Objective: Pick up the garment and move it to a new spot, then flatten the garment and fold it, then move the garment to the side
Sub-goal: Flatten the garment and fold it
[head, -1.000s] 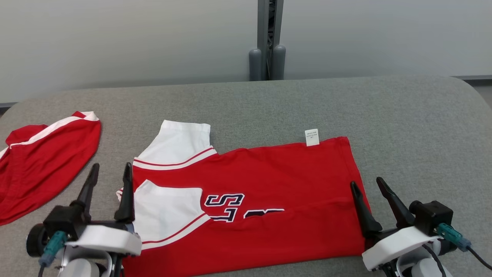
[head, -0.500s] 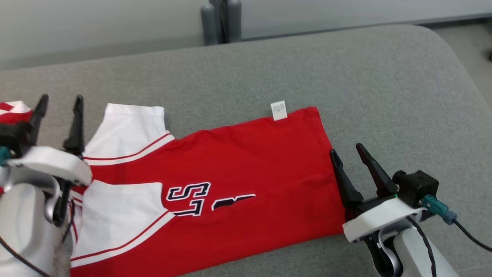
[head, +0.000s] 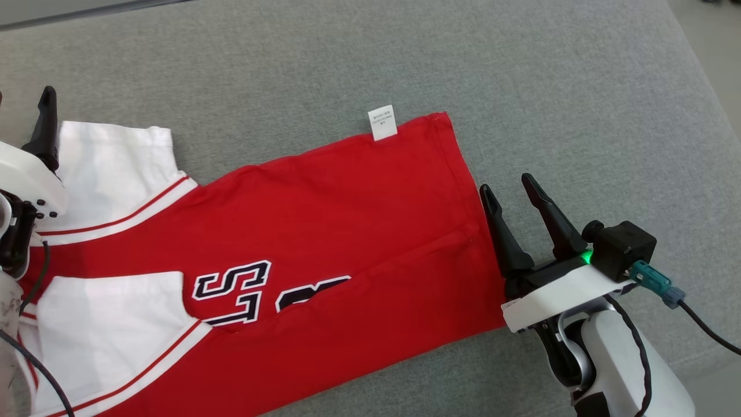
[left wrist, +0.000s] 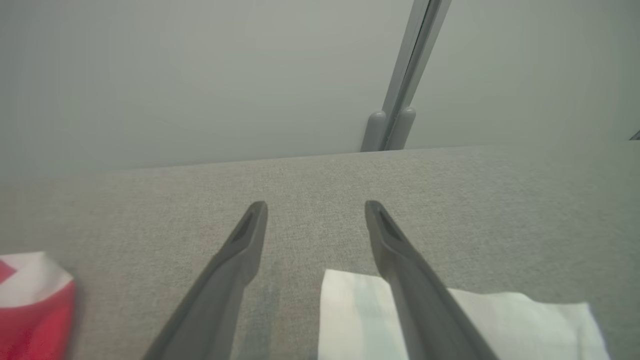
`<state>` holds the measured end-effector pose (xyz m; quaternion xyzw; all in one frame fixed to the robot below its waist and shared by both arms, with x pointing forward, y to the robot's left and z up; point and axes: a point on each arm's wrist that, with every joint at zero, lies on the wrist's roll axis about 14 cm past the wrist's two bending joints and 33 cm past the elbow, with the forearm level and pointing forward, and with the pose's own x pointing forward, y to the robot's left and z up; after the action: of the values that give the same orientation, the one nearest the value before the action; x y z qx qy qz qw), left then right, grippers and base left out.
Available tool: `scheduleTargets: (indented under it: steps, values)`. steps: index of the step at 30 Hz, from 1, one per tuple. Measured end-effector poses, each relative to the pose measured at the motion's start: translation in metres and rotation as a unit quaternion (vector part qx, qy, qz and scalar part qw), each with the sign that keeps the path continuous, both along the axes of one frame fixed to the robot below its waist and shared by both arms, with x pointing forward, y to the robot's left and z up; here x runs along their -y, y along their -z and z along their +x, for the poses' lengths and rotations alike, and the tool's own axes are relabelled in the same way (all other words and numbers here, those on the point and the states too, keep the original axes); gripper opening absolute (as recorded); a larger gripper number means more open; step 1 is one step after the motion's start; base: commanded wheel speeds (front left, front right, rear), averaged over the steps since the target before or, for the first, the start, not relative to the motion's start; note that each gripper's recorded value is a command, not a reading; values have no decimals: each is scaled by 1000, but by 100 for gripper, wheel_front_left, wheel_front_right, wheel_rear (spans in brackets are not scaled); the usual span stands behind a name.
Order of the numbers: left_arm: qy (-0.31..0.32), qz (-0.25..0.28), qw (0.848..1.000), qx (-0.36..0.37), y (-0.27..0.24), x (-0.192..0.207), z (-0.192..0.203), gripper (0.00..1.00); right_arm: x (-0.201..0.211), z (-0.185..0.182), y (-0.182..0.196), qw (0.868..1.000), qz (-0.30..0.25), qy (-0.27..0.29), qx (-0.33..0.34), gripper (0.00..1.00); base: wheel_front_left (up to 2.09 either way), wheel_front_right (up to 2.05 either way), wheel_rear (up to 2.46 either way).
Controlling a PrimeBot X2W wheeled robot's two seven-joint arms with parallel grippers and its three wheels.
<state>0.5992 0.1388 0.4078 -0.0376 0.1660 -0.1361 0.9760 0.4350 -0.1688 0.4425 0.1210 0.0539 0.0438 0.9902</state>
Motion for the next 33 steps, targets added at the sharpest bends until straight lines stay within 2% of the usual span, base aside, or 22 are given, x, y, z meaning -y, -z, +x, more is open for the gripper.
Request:
scheduleTargets:
  steps: [2,13,33]
  values:
    - [-1,-14,1000,-26,13,5,1,100,3,-1,3,1000,1,5,-5,100,0,0,0]
    - [12,14,995,-102,60,4,-5,100,8,2,7,1000,3,12,-9,100,0,0,0]
    - [33,11,989,-145,64,18,-11,100,5,4,7,1000,9,8,-8,100,0,0,0]
